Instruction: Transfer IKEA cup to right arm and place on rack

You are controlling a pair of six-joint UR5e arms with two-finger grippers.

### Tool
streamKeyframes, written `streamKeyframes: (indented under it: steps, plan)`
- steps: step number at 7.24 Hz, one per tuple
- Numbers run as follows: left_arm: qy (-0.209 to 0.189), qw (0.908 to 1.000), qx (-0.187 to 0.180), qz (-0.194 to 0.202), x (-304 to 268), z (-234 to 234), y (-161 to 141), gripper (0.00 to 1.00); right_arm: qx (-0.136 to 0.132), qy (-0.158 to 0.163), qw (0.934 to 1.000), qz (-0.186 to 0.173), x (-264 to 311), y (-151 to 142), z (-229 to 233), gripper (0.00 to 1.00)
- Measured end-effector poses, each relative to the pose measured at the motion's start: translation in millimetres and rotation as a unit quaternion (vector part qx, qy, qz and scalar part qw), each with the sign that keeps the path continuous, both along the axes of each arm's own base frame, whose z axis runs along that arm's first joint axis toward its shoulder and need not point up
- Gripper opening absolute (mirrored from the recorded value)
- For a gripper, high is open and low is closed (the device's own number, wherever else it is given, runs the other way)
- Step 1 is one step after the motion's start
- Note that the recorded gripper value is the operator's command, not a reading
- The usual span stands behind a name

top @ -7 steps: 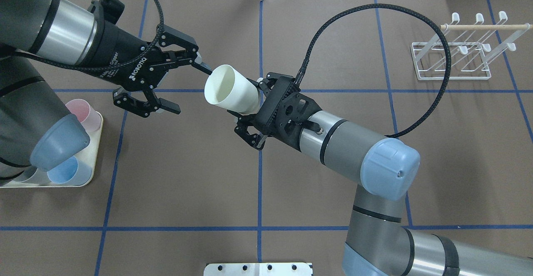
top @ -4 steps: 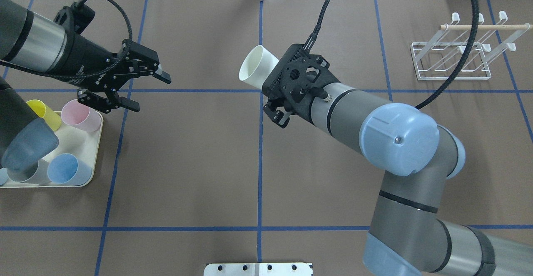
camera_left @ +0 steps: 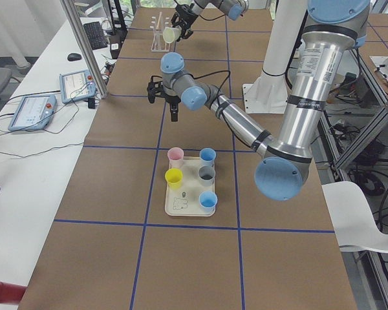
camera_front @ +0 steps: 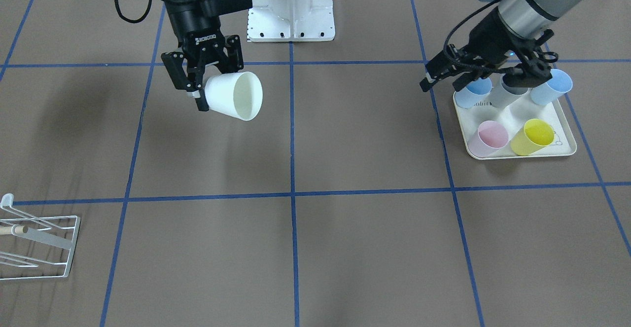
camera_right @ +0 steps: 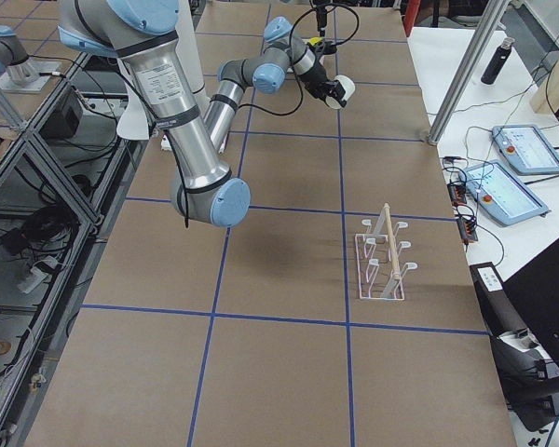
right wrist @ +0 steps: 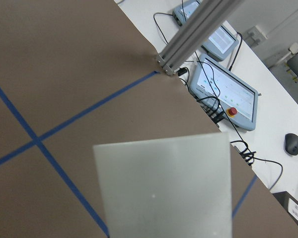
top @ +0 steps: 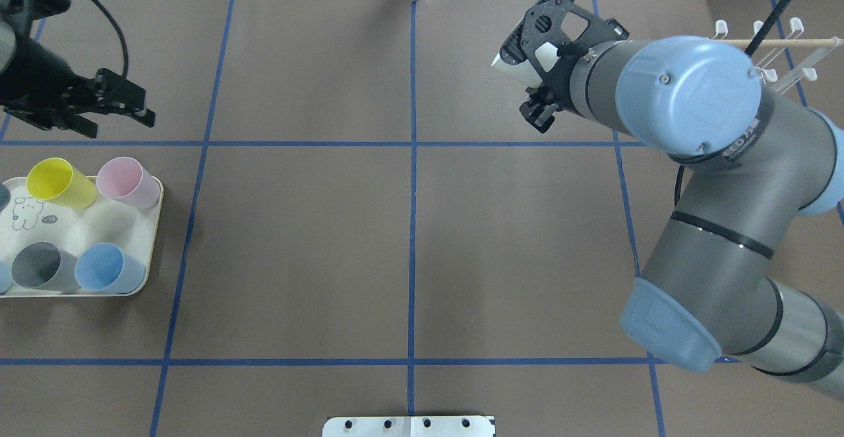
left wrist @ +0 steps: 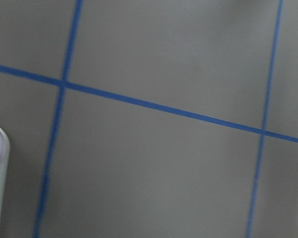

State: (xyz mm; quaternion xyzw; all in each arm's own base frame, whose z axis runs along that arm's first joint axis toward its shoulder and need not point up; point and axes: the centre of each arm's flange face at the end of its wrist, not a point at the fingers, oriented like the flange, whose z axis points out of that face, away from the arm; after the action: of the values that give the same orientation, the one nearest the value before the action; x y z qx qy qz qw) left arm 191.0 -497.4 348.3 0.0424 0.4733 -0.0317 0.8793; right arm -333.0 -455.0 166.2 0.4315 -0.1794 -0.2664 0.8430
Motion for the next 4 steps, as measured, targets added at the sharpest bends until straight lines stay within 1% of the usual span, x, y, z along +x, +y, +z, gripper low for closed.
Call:
streamKeyframes:
  steps: [1,2,3,4]
  plan:
    - [-0.033,0.9985,0.038,0.02,-33.5,38.2,-1.3,1.0,-0.006,0.048,0.9988,-0.002,23.6,-18.0,10.0,0.0]
    - [-0.056,0.9955,0.065,0.038,-63.5,69.9,0.5,1.0,-0.005,0.107,0.9941,-0.012,49.9,-36.6,21.1,0.0]
    - [-0.072,0.9923,0.085,0.053,-88.1,94.9,3.1,1.0,0.001,0.174,0.9842,-0.033,76.5,-56.6,35.7,0.0]
    - [-0.081,0.9901,0.096,0.061,-103.1,109.9,5.2,1.0,0.009,0.244,0.9675,-0.066,103.3,-78.5,55.1,0.0]
